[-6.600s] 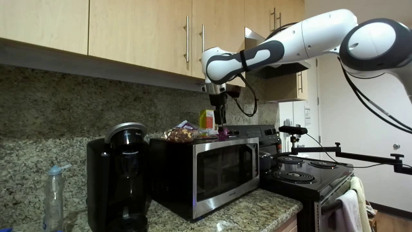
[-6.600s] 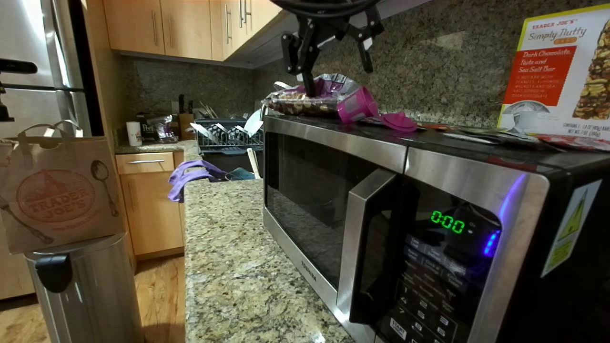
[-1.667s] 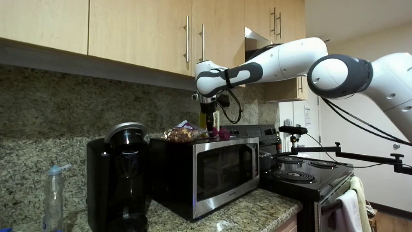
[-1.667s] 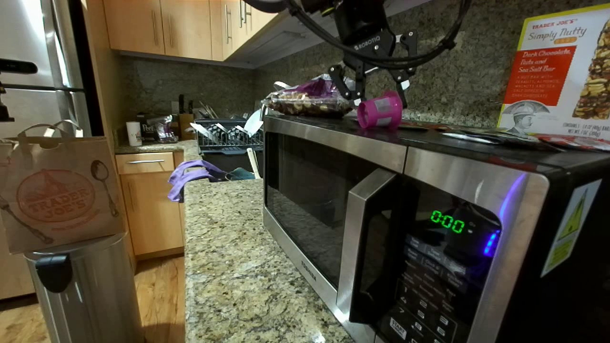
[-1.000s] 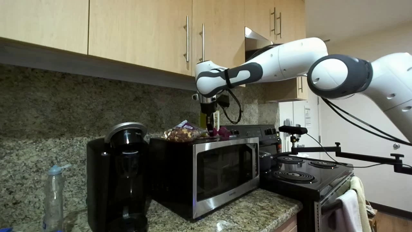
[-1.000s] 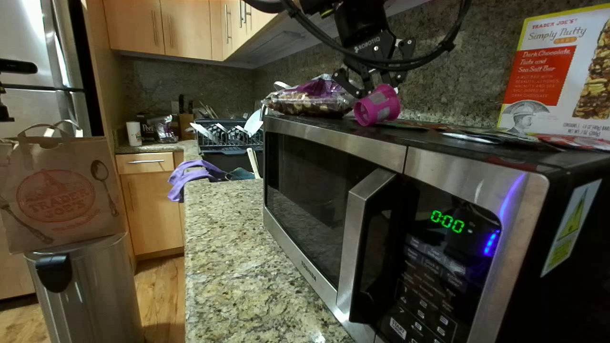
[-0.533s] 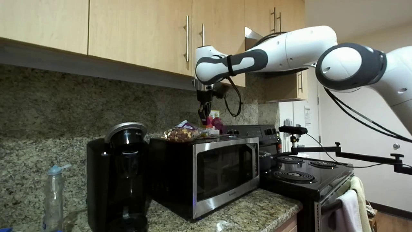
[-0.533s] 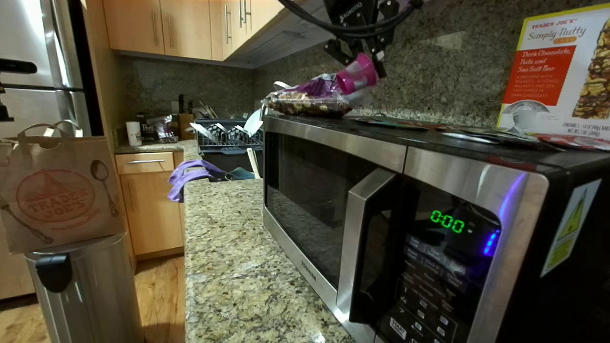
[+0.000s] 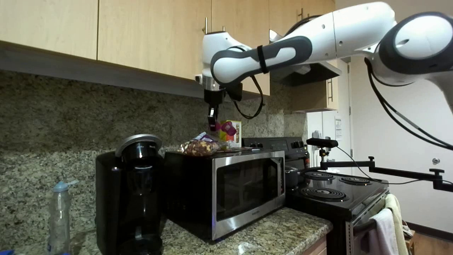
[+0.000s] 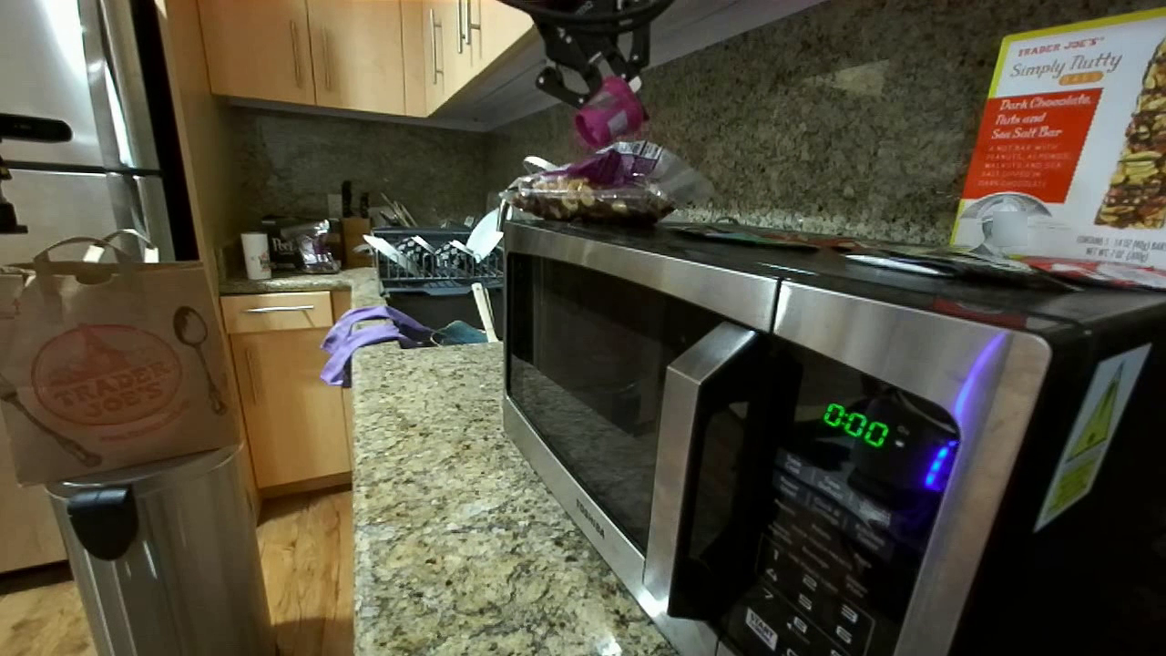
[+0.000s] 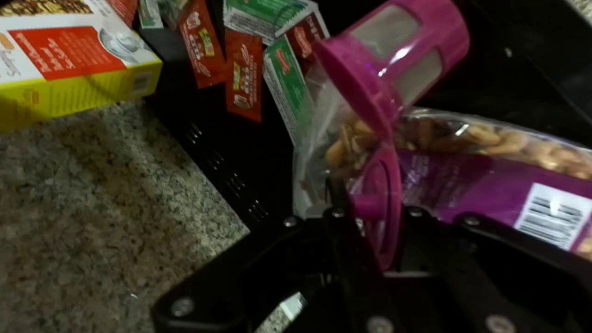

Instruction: Pick the bottle on the microwave and place it beside the Keurig machine

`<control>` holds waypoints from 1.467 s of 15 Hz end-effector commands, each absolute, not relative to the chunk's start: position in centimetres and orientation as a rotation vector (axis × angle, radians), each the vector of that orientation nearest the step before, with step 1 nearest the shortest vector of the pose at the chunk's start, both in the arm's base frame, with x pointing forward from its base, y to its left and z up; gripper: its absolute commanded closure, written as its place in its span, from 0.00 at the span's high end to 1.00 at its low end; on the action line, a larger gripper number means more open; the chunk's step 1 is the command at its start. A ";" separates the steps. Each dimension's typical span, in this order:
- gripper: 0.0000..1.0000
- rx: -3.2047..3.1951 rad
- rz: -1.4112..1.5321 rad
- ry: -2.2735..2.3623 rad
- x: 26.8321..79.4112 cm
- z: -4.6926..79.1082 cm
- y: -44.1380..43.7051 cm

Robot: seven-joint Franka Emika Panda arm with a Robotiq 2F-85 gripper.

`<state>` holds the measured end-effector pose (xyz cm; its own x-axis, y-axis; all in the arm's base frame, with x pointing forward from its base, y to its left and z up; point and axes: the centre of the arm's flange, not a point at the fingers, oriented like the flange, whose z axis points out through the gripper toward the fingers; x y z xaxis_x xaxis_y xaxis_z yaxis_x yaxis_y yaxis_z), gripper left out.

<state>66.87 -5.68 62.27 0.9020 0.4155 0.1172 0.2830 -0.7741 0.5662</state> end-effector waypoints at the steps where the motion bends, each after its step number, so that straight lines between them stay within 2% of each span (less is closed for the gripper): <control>1: 0.11 2.527 0.273 0.698 61.9 61.8 -4.0; 4: 0.11 2.496 0.244 0.739 59.0 62.1 -3.1; 5: 0.18 2.509 0.266 0.691 63.0 62.0 -3.0; 9: 0.18 2.511 0.261 0.703 60.8 62.5 -2.8; 10: 0.11 2.511 0.260 0.704 60.7 62.5 -2.8; 12: 0.11 2.551 0.285 0.792 61.1 62.5 -1.7; 17: 0.11 2.526 0.362 0.967 62.2 57.7 6.9; 22: 0.11 2.467 0.380 1.334 62.8 50.2 16.5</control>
